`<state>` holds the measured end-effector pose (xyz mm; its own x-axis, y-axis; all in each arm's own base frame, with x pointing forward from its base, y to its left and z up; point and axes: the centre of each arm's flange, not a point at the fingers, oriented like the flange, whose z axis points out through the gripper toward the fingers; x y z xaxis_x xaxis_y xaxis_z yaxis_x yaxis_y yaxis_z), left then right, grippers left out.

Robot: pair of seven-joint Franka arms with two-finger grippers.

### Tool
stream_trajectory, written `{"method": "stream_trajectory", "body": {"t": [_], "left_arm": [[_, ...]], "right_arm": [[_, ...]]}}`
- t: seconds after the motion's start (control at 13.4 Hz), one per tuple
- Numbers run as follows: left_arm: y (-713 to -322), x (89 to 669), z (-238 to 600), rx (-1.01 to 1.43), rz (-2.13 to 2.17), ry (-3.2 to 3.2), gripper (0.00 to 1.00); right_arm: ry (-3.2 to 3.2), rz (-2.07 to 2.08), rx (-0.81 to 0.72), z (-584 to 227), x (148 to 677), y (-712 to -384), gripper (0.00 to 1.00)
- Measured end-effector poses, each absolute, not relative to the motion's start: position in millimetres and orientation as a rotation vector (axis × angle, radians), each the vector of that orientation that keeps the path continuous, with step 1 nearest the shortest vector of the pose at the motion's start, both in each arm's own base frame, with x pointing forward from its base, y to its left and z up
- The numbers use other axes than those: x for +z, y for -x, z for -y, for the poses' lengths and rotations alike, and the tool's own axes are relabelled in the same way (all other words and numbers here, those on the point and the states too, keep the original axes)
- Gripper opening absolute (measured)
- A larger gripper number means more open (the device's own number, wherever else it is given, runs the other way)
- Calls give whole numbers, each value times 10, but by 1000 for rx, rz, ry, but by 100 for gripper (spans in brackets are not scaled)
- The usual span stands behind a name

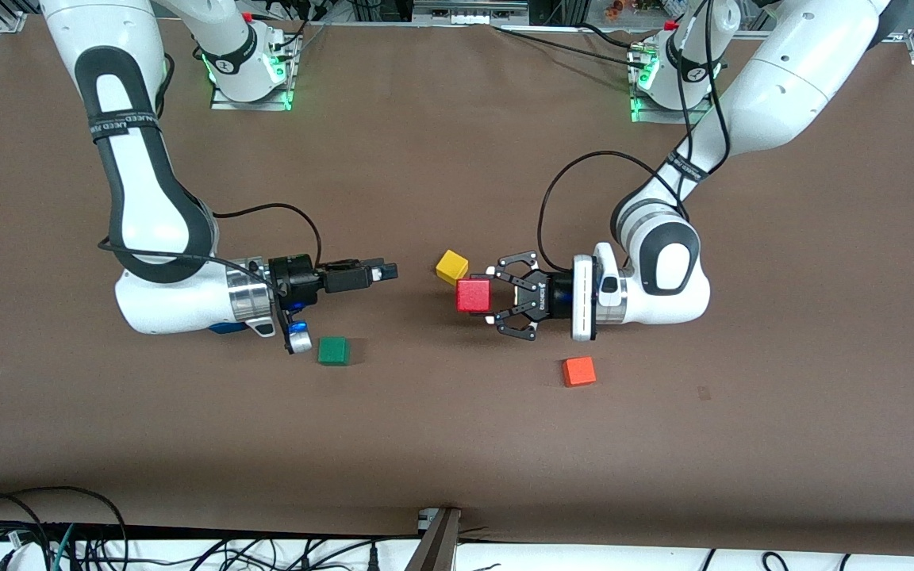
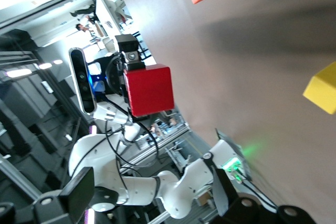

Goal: Pass red block to right arm, stack on blue
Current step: 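Grasp the red cube with the right gripper from the left gripper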

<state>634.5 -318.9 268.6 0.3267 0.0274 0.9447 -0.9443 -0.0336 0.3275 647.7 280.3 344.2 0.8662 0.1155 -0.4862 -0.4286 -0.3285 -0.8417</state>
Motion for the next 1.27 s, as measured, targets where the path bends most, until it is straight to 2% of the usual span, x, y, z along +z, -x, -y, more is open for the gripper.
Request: {"method": "stream_trajectory", "body": {"t": [0.37, 1.27], "left_arm": [[-6307, 2670, 3326, 1009, 893, -1367, 56], [-6303, 2661, 3369, 1020, 899, -1377, 56]], "right_arm": [[1773, -250, 551, -2845, 3180, -6481, 100], [1785, -273, 405, -3169, 2884, -6459, 100]]}}
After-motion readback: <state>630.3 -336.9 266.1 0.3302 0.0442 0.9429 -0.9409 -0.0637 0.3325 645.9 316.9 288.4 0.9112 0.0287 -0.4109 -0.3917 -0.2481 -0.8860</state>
